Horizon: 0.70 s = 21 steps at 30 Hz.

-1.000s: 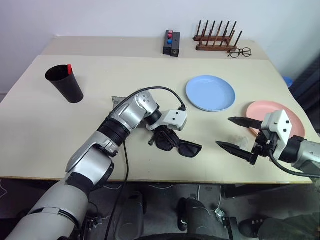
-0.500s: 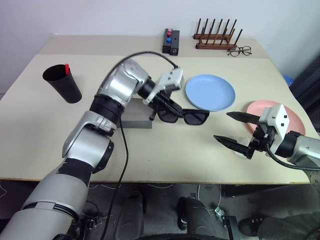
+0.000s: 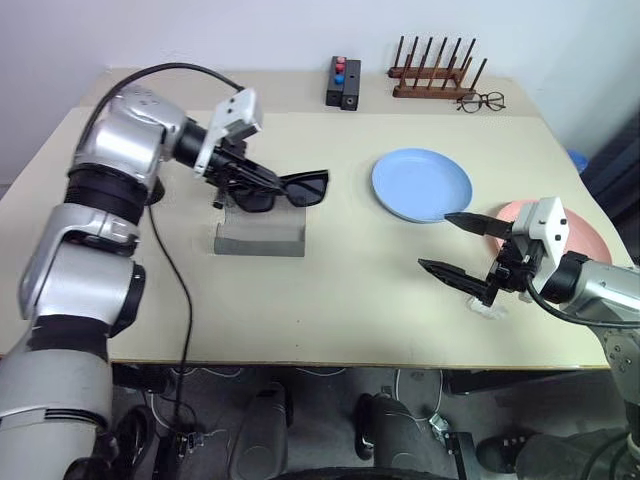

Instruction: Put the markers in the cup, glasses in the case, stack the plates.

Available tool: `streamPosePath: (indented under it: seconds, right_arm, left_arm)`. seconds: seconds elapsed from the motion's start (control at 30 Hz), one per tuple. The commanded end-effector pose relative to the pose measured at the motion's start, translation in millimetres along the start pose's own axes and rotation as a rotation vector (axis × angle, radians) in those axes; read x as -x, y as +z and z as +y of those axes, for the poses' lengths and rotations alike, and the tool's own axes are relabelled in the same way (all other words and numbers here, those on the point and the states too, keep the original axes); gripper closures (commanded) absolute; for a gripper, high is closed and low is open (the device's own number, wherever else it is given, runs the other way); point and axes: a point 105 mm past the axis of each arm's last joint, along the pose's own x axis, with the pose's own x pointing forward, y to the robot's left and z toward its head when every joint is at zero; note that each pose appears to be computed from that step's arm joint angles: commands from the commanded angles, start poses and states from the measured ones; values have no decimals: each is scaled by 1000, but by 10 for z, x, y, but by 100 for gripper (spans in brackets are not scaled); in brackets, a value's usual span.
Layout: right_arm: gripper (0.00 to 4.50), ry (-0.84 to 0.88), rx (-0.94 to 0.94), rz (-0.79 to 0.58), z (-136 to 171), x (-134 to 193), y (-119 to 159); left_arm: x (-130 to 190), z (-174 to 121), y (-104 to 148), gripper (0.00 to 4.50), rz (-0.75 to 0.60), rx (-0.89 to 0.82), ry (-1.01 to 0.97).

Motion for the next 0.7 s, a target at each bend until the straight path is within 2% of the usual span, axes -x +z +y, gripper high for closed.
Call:
streamPosePath:
  seconds: [0.03,0.33,0.5,0.7]
  right_arm:
    - [0,10,24,-43,-25,-33,101]
    - [0,25,25,-40,-18,-45,97]
    - [0,15,28,-39,-13,-31,104]
    - [0,6,28,-32,-6,-18,92]
  left_arm:
    - [51,-50,-170,449,32,-91,-5]
    - [-29,-77,-503,449,58,-156,-13]
    - [-62,-41,-524,449,35,-184,9]
    - [-144,-29,-524,449,-46,-100,16]
